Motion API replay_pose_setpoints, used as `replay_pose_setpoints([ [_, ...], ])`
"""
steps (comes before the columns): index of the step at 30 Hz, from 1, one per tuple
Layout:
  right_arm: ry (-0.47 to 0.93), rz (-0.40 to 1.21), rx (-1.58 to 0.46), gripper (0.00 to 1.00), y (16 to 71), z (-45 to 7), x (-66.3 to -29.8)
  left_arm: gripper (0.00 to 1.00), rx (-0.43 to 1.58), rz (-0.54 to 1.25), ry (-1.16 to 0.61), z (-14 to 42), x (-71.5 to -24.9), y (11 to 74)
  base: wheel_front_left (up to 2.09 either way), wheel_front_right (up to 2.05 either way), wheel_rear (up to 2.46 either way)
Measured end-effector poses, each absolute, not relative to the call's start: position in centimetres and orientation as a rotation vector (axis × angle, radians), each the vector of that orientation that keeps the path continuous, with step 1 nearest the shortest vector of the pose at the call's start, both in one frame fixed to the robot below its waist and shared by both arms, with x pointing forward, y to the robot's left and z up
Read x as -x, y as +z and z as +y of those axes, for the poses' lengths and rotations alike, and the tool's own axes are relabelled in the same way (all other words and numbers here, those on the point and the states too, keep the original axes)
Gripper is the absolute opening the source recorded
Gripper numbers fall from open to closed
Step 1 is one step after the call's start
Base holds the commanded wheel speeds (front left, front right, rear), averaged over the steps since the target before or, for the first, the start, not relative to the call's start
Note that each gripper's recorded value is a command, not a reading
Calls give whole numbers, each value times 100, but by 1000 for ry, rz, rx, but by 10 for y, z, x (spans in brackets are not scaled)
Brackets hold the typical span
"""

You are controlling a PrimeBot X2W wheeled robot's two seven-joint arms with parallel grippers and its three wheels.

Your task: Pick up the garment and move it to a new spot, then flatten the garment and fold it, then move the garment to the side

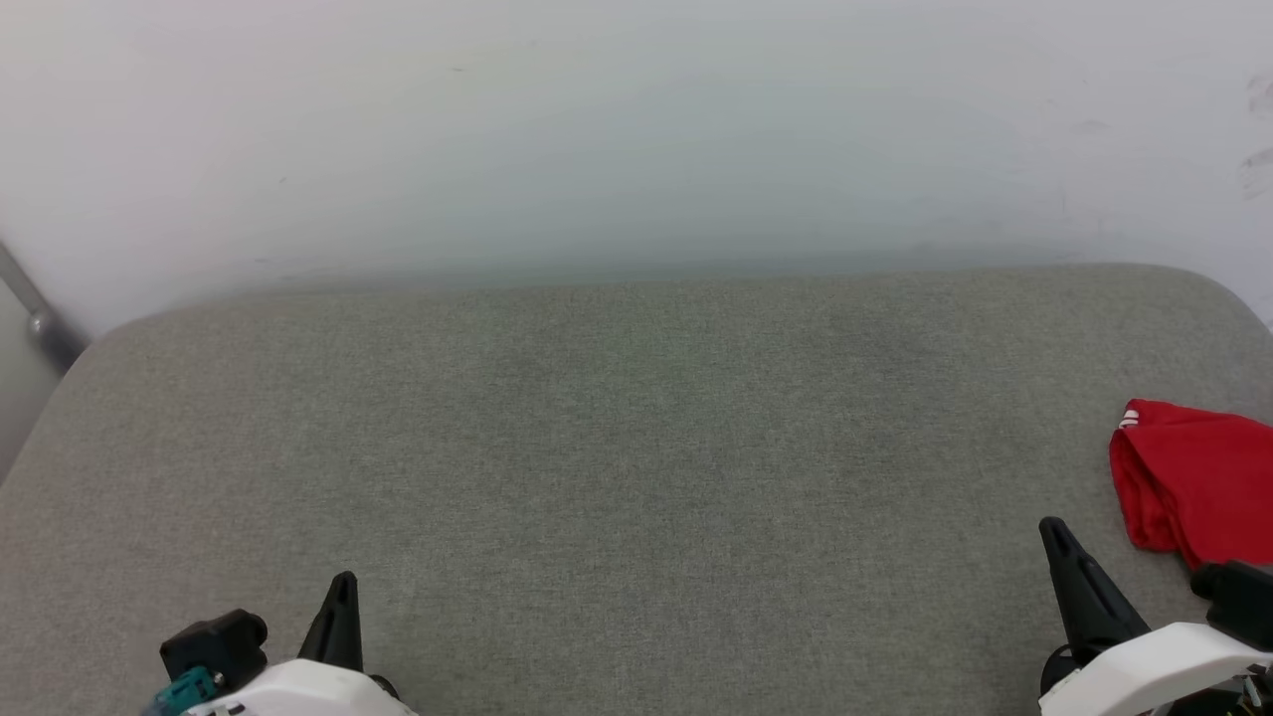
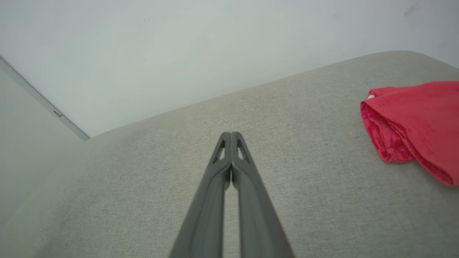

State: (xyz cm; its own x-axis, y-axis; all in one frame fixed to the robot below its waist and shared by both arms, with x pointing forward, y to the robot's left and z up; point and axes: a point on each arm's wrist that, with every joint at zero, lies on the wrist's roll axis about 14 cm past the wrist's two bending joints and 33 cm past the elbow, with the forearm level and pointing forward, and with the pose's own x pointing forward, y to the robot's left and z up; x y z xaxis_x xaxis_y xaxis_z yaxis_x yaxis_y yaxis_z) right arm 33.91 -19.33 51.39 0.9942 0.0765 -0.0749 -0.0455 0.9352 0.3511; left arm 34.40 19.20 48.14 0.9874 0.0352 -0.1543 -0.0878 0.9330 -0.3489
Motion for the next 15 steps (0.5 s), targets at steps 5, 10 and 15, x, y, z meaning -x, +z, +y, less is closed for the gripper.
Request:
replay_pose_setpoints([
  [5, 62, 83, -441, 0, 514, -193, -343, 0, 447, 156, 68, 193, -349, 482, 0, 0, 0],
  [10, 58, 87, -524, 0, 511, -194, -344, 0, 527, 174, 76, 194, -351, 479, 0, 0, 0],
  [15, 58, 76, -604, 0, 514, -194, -349, 0, 609, 179, 76, 193, -355, 480, 0, 0, 0],
])
